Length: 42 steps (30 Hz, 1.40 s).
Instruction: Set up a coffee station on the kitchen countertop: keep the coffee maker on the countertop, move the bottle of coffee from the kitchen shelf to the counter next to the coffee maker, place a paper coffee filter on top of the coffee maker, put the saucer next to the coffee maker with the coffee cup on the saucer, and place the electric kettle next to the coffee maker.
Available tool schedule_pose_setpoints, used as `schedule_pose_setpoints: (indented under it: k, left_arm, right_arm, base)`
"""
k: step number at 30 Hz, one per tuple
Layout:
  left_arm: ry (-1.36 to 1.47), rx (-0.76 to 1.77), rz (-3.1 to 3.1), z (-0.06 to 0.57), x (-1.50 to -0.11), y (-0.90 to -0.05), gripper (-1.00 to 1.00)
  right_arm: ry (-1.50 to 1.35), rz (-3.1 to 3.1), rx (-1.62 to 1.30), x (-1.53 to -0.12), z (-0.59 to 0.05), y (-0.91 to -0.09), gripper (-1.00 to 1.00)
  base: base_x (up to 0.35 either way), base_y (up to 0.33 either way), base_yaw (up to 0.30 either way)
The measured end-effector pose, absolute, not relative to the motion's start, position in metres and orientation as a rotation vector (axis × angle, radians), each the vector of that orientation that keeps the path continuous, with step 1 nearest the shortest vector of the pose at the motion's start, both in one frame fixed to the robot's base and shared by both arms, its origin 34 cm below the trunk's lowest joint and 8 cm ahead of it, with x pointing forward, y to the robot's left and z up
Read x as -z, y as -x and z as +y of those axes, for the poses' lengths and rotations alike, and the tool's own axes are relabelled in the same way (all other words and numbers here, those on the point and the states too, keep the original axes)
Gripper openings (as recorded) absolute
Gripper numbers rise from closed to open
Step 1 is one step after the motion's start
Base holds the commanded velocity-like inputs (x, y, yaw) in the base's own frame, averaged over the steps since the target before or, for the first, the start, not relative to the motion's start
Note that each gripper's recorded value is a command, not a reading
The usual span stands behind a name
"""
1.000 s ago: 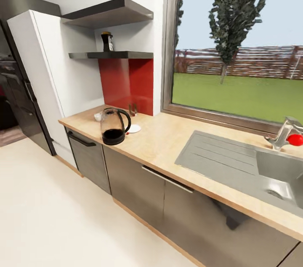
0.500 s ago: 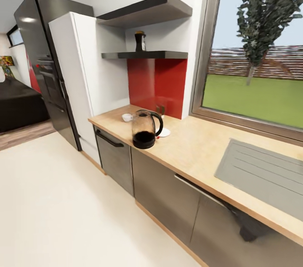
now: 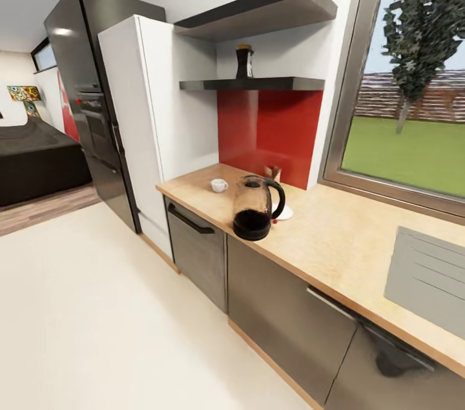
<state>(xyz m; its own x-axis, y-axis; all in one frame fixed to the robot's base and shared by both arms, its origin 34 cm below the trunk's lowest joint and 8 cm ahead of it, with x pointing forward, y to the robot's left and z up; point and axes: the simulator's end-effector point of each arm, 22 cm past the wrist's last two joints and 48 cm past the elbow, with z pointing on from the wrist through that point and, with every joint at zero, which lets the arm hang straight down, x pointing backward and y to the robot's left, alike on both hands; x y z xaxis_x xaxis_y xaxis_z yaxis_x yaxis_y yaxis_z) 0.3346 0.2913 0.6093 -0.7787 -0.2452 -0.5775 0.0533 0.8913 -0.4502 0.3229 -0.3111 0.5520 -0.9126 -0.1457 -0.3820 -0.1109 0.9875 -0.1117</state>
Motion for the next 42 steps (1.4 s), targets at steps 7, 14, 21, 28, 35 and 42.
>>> schedule_pose_setpoints:
  k: [7,14,21,28,35,42]
  left_arm:
    - [0.138,0.594,2.396,0.2914,-0.6091,-0.3344,1.00]
    - [0.138,0.594,2.397,0.2913,-0.6090,-0.3342,1.00]
    - [0.137,0.595,2.398,0.2911,-0.6089,-0.3340,1.00]
    - [0.137,0.595,2.399,0.2909,-0.6088,-0.3337,1.00]
    - [0.137,0.596,2.400,0.2907,-0.6085,-0.3338,1.00]
    - [0.138,0.595,2.402,0.2905,-0.6081,-0.3335,1.00]
  right_arm:
    - [0.185,2.734,0.131,-0.5523,-0.3160,-0.3223,1.00]
    - [0.185,2.733,0.130,-0.5524,-0.3157,-0.3224,1.00]
    - [0.184,2.733,0.130,-0.5524,-0.3155,-0.3225,1.00]
    - [0.185,2.733,0.131,-0.5524,-0.3159,-0.3225,1.00]
    - [0.185,2.733,0.130,-0.5522,-0.3155,-0.3225,1.00]
    - [0.185,2.734,0.129,-0.5521,-0.3153,-0.3225,1.00]
  base:
    - [0.251,0.258,0.000]
    - [0.251,0.257,0.000]
    - [0.251,0.255,0.000]
    - [0.251,0.252,-0.001]
    - [0.131,0.127,-0.144]
    - [0.012,0.012,-0.266]
